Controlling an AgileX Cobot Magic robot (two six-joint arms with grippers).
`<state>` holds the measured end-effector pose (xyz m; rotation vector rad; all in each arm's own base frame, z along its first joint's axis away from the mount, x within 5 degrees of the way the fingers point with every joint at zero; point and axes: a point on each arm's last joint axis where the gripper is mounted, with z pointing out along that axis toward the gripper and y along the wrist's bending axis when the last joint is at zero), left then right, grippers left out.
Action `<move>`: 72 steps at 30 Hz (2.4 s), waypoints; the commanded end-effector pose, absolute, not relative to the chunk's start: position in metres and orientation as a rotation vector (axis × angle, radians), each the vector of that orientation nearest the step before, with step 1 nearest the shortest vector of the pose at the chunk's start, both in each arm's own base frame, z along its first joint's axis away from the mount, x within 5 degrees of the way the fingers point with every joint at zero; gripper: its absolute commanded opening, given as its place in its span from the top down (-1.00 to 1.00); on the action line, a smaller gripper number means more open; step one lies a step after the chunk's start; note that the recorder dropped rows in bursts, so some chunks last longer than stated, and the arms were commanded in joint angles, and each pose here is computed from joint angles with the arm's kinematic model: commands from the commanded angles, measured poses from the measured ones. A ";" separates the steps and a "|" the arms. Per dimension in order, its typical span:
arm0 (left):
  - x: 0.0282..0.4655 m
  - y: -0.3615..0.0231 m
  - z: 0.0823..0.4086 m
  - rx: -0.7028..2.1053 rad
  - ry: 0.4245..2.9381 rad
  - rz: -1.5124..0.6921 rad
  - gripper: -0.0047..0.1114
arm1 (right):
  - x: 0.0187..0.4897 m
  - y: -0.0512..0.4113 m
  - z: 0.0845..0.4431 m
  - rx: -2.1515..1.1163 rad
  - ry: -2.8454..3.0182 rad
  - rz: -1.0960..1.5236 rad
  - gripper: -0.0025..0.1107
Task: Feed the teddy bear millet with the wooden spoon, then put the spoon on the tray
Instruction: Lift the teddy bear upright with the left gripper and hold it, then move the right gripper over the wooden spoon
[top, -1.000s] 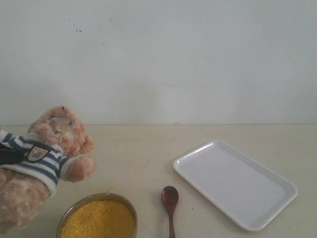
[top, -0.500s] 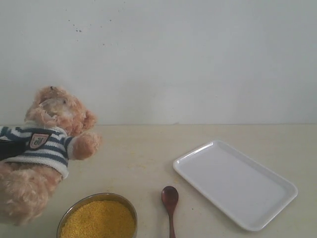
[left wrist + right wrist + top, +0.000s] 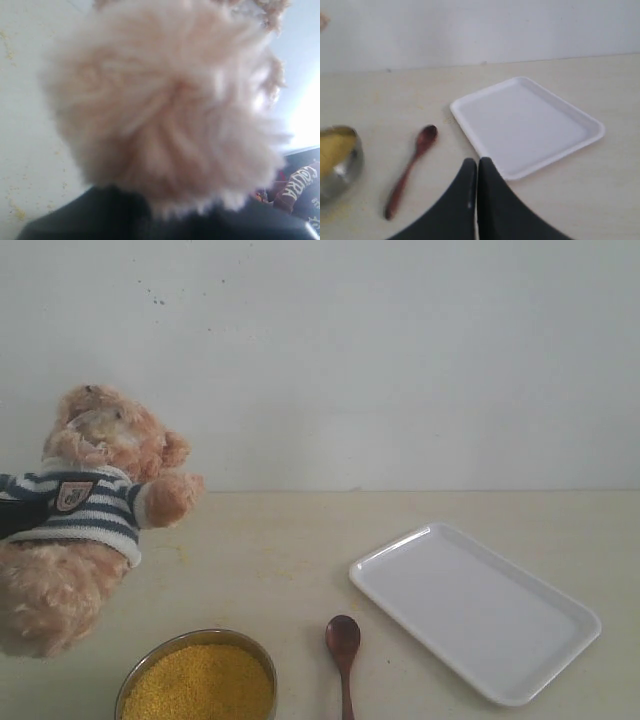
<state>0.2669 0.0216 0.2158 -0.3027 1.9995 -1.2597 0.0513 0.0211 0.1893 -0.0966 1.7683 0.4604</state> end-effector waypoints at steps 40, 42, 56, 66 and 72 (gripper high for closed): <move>0.264 0.018 0.219 -0.179 1.973 -1.244 0.85 | 0.159 0.085 0.322 -0.281 1.309 0.762 0.96; 0.264 0.018 0.219 -0.176 1.975 -1.244 0.85 | 0.203 0.096 0.317 -0.296 1.467 0.651 0.96; 0.265 0.019 0.219 -0.193 1.967 -1.239 0.85 | 0.309 0.085 0.248 -0.479 2.264 -0.137 0.96; 0.264 0.018 0.219 -0.178 1.977 -1.241 0.85 | 0.298 0.070 0.237 -0.612 2.436 -0.357 0.96; 0.263 0.018 0.218 -0.174 1.981 -1.241 0.85 | 0.281 0.093 0.229 -0.547 2.590 -0.117 0.96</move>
